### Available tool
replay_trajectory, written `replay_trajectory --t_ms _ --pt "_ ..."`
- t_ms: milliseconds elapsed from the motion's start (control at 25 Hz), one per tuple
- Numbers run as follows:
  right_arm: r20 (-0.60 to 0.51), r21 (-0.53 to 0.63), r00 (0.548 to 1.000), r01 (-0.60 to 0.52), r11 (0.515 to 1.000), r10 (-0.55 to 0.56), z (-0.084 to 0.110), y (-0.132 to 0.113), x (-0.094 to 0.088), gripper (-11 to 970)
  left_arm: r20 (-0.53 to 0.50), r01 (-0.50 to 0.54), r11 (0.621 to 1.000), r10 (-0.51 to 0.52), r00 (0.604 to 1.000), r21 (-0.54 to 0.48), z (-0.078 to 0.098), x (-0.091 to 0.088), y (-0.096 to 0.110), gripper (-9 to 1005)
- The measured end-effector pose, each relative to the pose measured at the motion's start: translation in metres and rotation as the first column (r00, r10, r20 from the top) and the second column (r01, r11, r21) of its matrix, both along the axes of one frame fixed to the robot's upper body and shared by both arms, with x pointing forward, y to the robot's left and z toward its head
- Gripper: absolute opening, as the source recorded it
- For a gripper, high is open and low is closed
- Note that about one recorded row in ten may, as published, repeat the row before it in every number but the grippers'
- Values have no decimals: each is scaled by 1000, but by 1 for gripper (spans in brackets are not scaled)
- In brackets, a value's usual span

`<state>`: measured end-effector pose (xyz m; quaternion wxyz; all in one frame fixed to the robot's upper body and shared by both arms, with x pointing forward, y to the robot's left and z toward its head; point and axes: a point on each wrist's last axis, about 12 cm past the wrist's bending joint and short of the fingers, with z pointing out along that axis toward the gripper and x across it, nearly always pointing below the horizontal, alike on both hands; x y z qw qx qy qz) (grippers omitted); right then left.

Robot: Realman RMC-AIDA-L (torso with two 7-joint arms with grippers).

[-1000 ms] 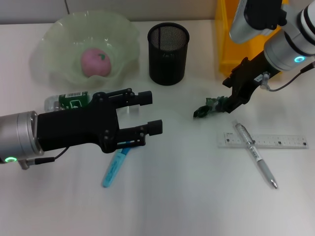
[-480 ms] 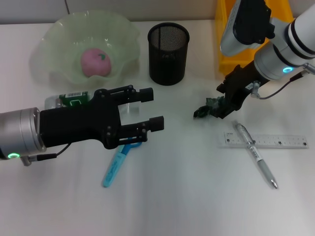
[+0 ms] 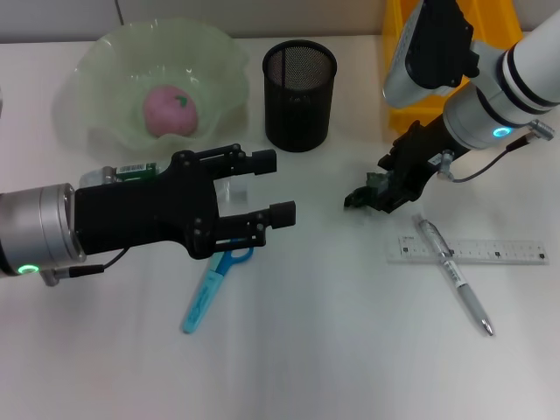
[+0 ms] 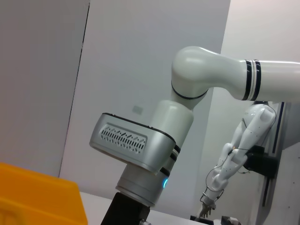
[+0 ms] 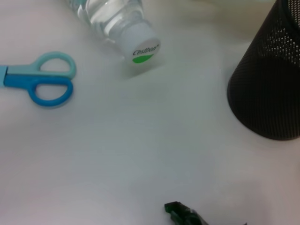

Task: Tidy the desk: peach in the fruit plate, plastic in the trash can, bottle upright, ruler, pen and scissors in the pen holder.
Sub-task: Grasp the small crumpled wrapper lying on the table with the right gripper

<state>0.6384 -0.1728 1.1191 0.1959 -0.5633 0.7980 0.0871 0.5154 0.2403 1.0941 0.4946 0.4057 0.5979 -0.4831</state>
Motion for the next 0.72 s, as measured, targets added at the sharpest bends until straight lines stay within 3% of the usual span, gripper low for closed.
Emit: replay_trajectory --t_ms 200,720 --pt "2 2 1000 7 1000 -7 0 0 1 649 7 -1 1000 1 1000 3 0 1 0 715" --pt "15 4 1000 5 1000 -5 0 0 0 205 10 -6 1000 6 1000 2 1 2 0 715"
